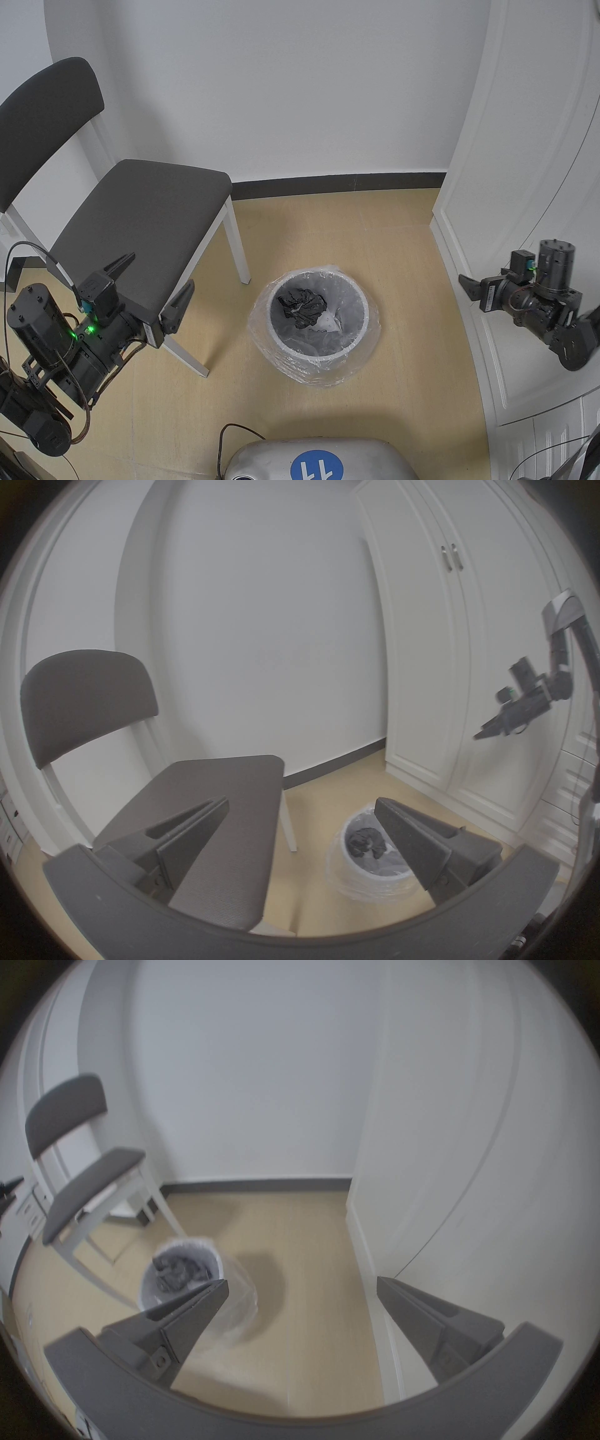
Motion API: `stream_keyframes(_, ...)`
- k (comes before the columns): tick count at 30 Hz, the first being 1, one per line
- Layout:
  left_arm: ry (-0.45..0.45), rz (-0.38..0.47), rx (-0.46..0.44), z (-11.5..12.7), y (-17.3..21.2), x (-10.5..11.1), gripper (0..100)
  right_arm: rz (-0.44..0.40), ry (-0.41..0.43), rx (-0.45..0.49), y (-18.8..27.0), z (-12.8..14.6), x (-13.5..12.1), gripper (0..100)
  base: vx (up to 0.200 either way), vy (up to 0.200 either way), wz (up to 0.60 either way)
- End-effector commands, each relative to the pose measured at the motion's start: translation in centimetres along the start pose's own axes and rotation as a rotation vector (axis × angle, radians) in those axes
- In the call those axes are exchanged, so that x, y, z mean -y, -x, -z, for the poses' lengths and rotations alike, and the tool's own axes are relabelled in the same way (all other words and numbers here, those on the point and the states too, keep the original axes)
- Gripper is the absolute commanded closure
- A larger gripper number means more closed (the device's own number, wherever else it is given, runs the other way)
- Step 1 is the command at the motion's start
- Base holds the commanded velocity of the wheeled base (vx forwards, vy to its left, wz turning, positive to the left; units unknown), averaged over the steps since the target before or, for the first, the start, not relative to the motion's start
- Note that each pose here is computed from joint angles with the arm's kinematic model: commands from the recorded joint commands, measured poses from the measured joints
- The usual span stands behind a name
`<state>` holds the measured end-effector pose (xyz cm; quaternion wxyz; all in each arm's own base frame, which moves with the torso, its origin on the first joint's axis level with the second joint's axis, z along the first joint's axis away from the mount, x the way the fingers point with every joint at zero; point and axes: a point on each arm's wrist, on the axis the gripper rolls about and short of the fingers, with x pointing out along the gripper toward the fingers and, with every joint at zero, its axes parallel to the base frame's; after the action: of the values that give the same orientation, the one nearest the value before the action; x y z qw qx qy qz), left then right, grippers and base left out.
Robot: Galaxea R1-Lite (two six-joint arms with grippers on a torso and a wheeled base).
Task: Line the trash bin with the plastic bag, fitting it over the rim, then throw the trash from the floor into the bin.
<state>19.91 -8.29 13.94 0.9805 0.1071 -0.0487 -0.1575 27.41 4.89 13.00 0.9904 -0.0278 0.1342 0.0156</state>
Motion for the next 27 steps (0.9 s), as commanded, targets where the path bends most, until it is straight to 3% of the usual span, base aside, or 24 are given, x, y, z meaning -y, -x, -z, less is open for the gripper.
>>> stream_keyframes(1,0.002,-0.156,0.01,-0.4,-1.5,-1.5,0,0.012,-0.142,0.254,7.2,-1.0,1.0,0,0.0,0.0,0.0)
stream_keyframes(5,0.032,-0.224,0.019,-0.5,-2.8,-1.9,0,0.003,-0.177,0.349,6.6,-2.1,0.9,0,0.0,0.0,0.0)
stream_keyframes(10,0.149,-0.31,0.095,-2.3,-2.4,-2.6,0,0.01,-0.169,0.452,6.3,-3.0,1.0,0,0.0,0.0,0.0)
stream_keyframes(17,0.154,-0.356,0.203,-4.8,-1.8,-3.9,0,0.007,-0.183,0.628,7.3,-5.5,1.1,0,0.0,0.0,0.0)
stream_keyframes(20,0.122,-0.417,0.307,-7.7,-0.7,-5.5,0,0.016,-0.174,0.725,9.4,-6.8,1.4,0,0.0,0.0,0.0)
stream_keyframes(25,0.099,-0.462,0.298,-11.3,1.8,-6.9,0,0.046,-0.134,0.781,11.6,-8.0,2.2,0,0.0,0.0,0.0)
stream_keyframes(27,0.095,-0.449,0.252,-13.5,4.4,-7.1,0,0.106,-0.081,0.771,12.9,-8.8,3.2,0,0.0,0.0,0.0)
